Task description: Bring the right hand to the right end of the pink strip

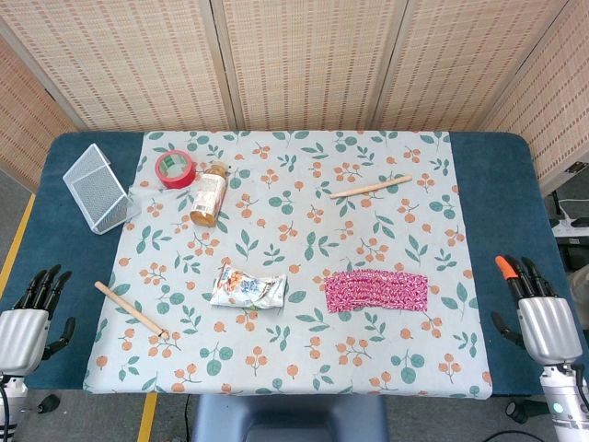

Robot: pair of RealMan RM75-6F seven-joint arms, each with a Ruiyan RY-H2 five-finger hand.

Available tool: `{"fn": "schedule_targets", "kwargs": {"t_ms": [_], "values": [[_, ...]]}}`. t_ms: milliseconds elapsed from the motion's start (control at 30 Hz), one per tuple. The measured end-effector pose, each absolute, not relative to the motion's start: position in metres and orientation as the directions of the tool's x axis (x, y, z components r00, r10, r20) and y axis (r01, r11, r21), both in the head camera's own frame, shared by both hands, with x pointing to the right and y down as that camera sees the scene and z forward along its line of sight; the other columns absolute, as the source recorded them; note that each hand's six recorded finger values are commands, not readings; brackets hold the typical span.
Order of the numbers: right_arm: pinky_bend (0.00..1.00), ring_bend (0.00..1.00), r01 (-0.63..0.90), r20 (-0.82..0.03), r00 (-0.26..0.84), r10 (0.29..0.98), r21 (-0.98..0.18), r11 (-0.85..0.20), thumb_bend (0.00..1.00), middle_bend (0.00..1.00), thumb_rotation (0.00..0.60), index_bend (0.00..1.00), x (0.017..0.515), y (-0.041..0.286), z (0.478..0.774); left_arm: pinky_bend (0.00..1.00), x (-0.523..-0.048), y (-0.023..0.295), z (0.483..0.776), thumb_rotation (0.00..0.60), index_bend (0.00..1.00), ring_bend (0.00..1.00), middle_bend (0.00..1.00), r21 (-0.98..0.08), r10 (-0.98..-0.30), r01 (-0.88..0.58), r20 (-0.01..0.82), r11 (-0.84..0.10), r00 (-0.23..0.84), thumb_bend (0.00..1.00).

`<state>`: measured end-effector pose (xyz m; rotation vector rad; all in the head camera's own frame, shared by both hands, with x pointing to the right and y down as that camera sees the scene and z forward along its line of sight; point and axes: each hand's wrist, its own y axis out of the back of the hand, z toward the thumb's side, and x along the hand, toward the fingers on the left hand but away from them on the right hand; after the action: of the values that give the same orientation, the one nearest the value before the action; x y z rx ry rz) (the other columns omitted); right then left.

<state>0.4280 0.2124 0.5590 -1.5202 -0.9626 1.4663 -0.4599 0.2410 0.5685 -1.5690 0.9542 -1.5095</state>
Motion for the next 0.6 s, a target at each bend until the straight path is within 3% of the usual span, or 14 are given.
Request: {"fn": "schedule_targets", "kwargs": {"t_ms": [233, 300, 400, 467, 500, 600], "values": [[0.26, 0.00, -0.007, -0.400, 0.038, 0.916, -0.916, -0.400, 0.24, 0.05, 0.600, 0.00, 0.428, 0.212, 0.560, 0.36, -0.459, 0.241, 0.568, 0.600, 0.06, 0.02, 0.00, -0.896, -0.896, -0.015, 0.443, -0.443, 0.030, 0.46], [0.26, 0.01, -0.009, -0.402, 0.039, 0.915, -0.916, -0.402, 0.24, 0.09, 0.600, 0.00, 0.428, 0.211, 0.561, 0.36, -0.459, 0.241, 0.568, 0.600, 0.06, 0.02, 0.00, -0.896, -0.896, -0.015, 0.444, -0.444, 0.031, 0.46], [0.27, 0.19, -0.015, -0.410, 0.046, 0.911, -0.912, -0.409, 0.24, 0.31, 0.600, 0.00, 0.427, 0.209, 0.563, 0.36, -0.460, 0.241, 0.569, 0.600, 0.06, 0.02, 0.00, -0.895, -0.894, -0.015, 0.446, -0.447, 0.032, 0.46], [0.38, 0.40, -0.027, -0.427, 0.056, 0.903, -0.904, -0.426, 0.27, 0.51, 0.600, 0.00, 0.426, 0.208, 0.567, 0.36, -0.460, 0.239, 0.570, 0.600, 0.06, 0.02, 0.00, -0.894, -0.893, -0.016, 0.448, -0.449, 0.033, 0.46], [0.43, 0.46, -0.035, -0.436, 0.061, 0.898, -0.900, -0.435, 0.30, 0.57, 0.600, 0.00, 0.426, 0.208, 0.569, 0.36, -0.459, 0.239, 0.571, 0.600, 0.06, 0.02, 0.00, -0.893, -0.893, -0.016, 0.448, -0.449, 0.034, 0.46], [0.61, 0.65, -0.067, -0.468, 0.075, 0.881, -0.884, -0.464, 0.53, 0.75, 0.600, 0.03, 0.424, 0.205, 0.579, 0.36, -0.459, 0.239, 0.573, 0.600, 0.06, 0.02, 0.00, -0.889, -0.889, -0.010, 0.456, -0.457, 0.038, 0.46]]}}
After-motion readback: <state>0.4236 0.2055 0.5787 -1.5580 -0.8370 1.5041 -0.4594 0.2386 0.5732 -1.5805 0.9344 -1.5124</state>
